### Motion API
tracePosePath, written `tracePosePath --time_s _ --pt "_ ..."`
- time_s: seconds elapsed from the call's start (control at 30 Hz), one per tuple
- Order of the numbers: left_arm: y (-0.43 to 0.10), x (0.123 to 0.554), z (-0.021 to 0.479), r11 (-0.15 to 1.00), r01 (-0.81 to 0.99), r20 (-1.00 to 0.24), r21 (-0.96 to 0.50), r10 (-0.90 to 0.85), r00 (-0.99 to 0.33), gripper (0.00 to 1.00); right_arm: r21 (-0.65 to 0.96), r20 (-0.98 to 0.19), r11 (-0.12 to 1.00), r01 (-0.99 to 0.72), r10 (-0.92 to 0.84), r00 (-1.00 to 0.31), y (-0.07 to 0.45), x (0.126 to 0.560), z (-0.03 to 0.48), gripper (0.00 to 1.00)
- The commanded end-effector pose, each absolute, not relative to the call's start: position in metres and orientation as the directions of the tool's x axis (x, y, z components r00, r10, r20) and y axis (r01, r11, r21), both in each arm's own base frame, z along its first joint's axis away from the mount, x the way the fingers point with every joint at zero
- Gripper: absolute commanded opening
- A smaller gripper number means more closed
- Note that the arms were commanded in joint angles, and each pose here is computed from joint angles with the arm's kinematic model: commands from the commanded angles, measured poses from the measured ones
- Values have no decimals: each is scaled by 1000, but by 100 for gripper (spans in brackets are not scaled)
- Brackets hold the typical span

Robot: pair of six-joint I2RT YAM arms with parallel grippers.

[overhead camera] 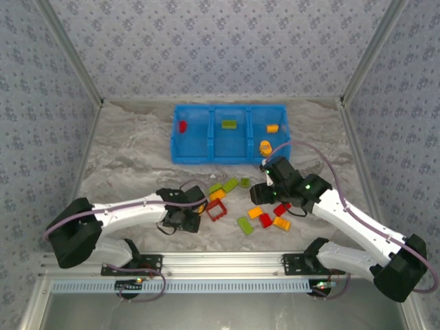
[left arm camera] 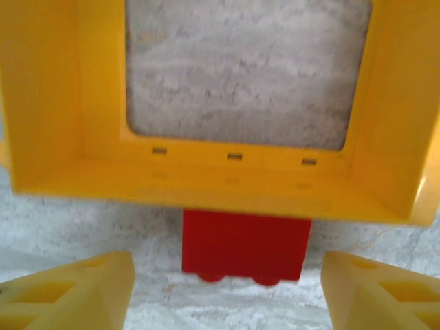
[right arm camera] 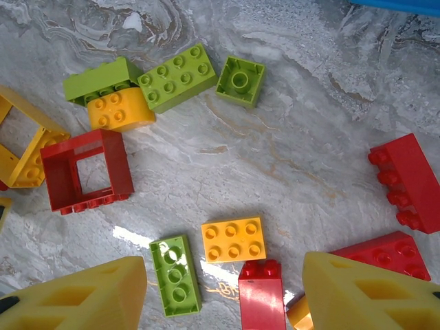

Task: Sort the legos into containers by color

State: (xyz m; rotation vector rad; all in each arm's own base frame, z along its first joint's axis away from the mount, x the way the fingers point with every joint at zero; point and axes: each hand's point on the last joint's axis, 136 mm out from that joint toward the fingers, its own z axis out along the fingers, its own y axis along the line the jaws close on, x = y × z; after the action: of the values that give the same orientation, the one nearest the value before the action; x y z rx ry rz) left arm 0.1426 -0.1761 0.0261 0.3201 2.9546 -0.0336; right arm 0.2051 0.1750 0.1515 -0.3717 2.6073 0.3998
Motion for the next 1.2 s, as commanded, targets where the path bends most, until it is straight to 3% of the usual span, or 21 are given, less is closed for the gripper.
tracePosePath --time_s 0.0,0.2,0.37,0.5,0.63,0.87,1.03,1.17 --pt "-188 164 30 969 246 -233 -21 235 -944 66 229 -483 920 -318 -176 -858 176 206 160 64" --pt "-193 164 23 962 270 -215 -33 258 -942 52 223 -481 920 -321 -183 -857 179 210 162 64" --pt "-188 165 29 966 259 -225 -14 249 -942 30 223 -484 922 -317 -178 -857 179 212 163 64" --pt "-173 157 58 975 223 -235 6 218 -947 28 229 -492 916 -329 -182 -851 181 211 166 63" --pt "-163 171 125 991 129 -287 -37 113 -951 33 232 -512 889 -396 -234 -826 196 207 172 62" --pt "-168 303 188 982 -76 -361 -174 -135 -923 32 239 -547 846 -476 -288 -786 223 204 167 62" --pt "-187 390 178 984 -129 -395 -125 -168 -903 32 246 -577 815 -525 -312 -755 236 203 177 62" --pt "-196 433 161 982 -163 -391 -93 -187 -901 32 245 -605 761 -601 -365 -708 261 203 176 64"
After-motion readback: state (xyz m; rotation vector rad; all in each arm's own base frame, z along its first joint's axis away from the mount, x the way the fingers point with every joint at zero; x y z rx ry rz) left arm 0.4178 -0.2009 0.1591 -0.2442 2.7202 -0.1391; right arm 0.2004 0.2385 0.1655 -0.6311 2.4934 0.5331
